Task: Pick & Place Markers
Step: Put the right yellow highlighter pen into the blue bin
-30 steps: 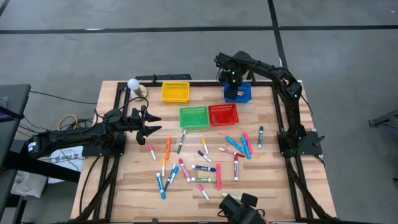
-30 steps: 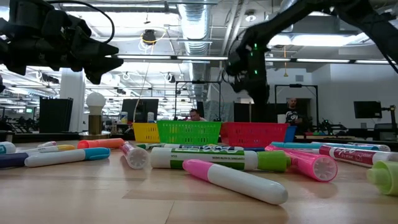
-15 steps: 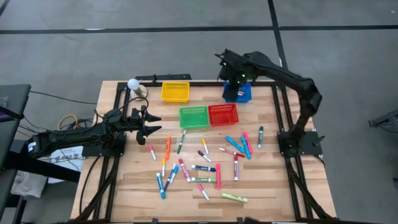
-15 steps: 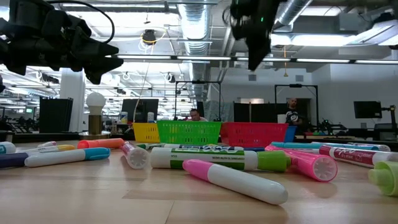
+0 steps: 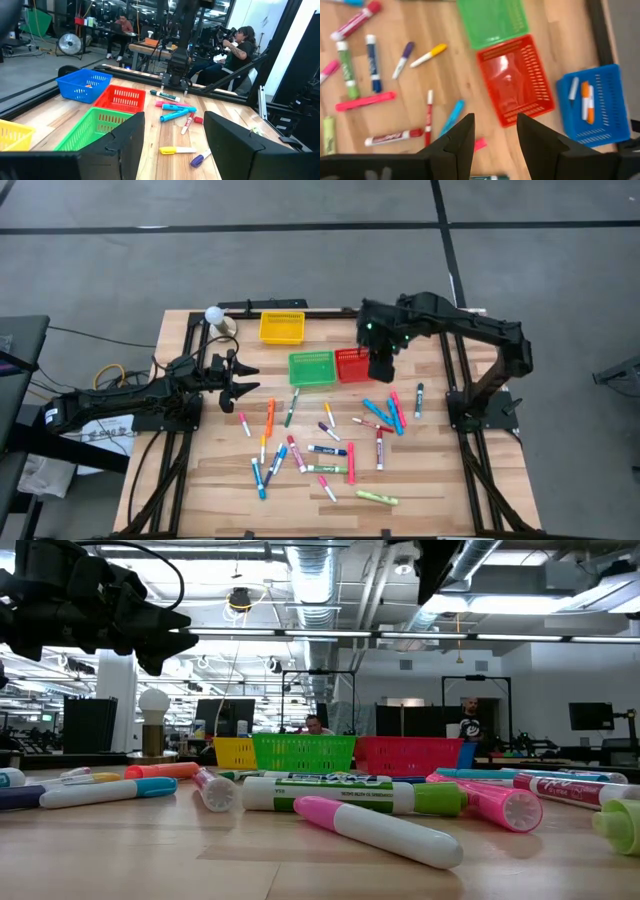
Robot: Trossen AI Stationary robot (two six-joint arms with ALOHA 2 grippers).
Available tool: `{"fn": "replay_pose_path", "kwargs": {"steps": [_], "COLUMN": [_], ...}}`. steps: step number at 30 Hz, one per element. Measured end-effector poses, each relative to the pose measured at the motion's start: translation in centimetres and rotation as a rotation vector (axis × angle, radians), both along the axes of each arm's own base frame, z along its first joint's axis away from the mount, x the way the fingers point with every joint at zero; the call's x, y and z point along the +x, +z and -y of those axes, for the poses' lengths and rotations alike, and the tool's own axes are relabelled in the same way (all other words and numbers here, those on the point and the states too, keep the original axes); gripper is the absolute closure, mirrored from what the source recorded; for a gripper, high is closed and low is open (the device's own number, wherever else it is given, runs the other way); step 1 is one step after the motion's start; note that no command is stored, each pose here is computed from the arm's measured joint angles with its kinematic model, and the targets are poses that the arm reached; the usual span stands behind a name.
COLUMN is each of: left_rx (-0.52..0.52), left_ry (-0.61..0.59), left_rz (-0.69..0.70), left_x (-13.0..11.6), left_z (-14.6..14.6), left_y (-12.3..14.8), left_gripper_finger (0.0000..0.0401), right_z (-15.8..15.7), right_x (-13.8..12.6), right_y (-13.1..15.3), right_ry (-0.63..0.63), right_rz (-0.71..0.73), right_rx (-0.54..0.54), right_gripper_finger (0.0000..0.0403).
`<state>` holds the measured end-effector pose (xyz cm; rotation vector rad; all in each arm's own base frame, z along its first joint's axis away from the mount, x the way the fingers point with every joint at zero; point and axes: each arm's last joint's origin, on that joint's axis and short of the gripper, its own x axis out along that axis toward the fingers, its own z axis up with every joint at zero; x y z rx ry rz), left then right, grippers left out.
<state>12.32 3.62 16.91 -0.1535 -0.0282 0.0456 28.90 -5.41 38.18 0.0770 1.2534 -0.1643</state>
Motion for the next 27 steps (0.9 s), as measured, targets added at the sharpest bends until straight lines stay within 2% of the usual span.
{"fn": "replay_pose_path", "kwargs": {"steps": [10, 16, 20, 27], "left_rx": [0.000, 0.000, -0.001, -0.006], "left_ry": [0.000, 0.000, 0.000, -0.001], "left_rz": [0.000, -0.001, -0.003, -0.017], "left_x": [0.0, 0.0, 0.0, 0.1], "left_z": [0.0, 0.0, 0.0, 0.0], "left_y": [0.0, 0.0, 0.0, -0.2], "left_gripper_finger": [0.0197, 0.0197, 0.0197, 0.0197], "right_z": [-1.8, -3.1, -4.4, -6.3], "right_x": [1.5, 3.7, 5.5, 7.7], "right_y": [-0.8, -2.0, -3.5, -7.6], "right_ry": [0.064, 0.021, -0.055, -0.240], "right_rz": [0.004, 0.046, 0.049, -0.116], "right_rx": [0.000, 0.041, 0.095, 0.171], "right_gripper_finger": [0.0268, 0.0267, 0.0264, 0.0266]}}
